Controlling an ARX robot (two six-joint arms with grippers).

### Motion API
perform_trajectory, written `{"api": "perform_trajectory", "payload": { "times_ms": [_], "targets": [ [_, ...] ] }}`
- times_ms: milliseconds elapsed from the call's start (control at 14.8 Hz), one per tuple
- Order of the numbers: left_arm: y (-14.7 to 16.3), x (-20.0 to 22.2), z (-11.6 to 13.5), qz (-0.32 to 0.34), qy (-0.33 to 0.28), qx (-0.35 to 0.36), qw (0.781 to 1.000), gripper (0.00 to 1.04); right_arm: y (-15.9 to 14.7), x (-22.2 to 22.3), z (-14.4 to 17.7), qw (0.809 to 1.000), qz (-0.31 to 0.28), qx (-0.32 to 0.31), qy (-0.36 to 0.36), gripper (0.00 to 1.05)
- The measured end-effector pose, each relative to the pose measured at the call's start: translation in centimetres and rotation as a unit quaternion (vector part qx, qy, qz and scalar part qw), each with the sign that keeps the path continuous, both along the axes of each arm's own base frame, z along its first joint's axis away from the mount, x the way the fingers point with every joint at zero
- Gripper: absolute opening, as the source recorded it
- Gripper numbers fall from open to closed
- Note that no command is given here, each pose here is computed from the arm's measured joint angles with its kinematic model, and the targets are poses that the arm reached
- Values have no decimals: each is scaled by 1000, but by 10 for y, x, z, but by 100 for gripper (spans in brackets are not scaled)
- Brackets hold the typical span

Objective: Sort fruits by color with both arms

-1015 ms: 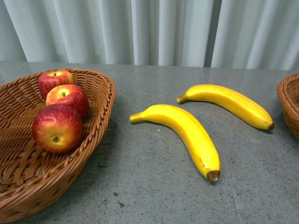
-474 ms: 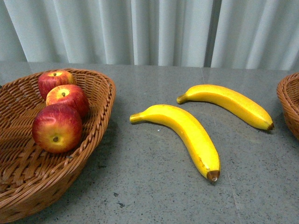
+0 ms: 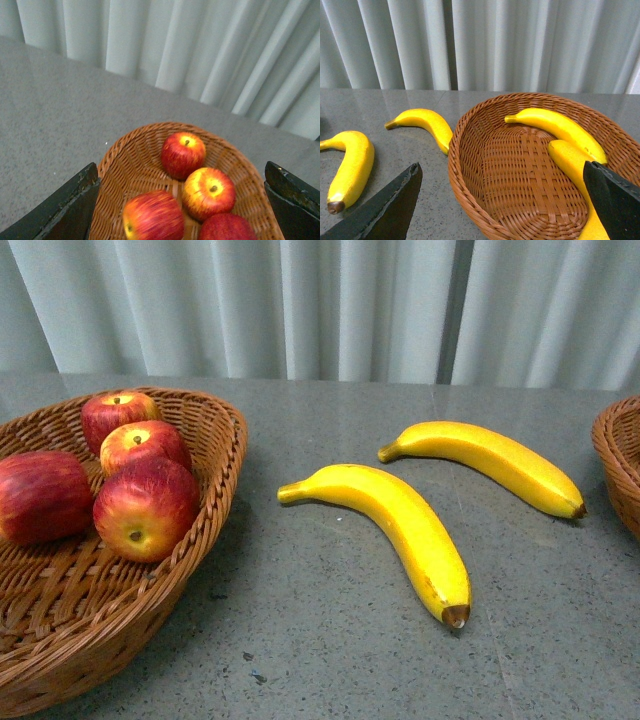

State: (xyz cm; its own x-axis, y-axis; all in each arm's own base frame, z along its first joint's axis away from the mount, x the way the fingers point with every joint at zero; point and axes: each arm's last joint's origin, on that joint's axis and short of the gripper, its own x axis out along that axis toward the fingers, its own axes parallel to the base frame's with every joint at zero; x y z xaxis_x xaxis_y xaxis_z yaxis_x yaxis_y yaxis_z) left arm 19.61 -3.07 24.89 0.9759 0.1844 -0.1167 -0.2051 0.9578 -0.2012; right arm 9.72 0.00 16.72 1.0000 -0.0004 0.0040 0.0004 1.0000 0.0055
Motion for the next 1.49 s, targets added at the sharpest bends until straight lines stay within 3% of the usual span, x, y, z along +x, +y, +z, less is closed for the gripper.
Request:
{"api": "perform_trajectory", "payload": {
  "times_ms": [68, 135, 271, 542, 1489],
  "targets": [
    [-2, -22, 9, -2, -42, 11, 999, 98, 0, 0, 0, 1000, 0, 0, 0, 98],
    [4, -44, -17, -78, -74, 58, 993, 78, 0, 0, 0, 1000, 0, 0, 0, 98],
    [12, -55, -54, -96, -36, 92, 990, 51, 0, 0, 0, 1000, 0, 0, 0, 98],
    [24, -67, -62, -106, -49, 97, 988, 1, 0, 0, 0, 1000, 0, 0, 0, 98],
    [31, -98, -83, -99, -40, 99, 989, 1, 0, 0, 0, 1000, 0, 0, 0, 98]
  ]
}}
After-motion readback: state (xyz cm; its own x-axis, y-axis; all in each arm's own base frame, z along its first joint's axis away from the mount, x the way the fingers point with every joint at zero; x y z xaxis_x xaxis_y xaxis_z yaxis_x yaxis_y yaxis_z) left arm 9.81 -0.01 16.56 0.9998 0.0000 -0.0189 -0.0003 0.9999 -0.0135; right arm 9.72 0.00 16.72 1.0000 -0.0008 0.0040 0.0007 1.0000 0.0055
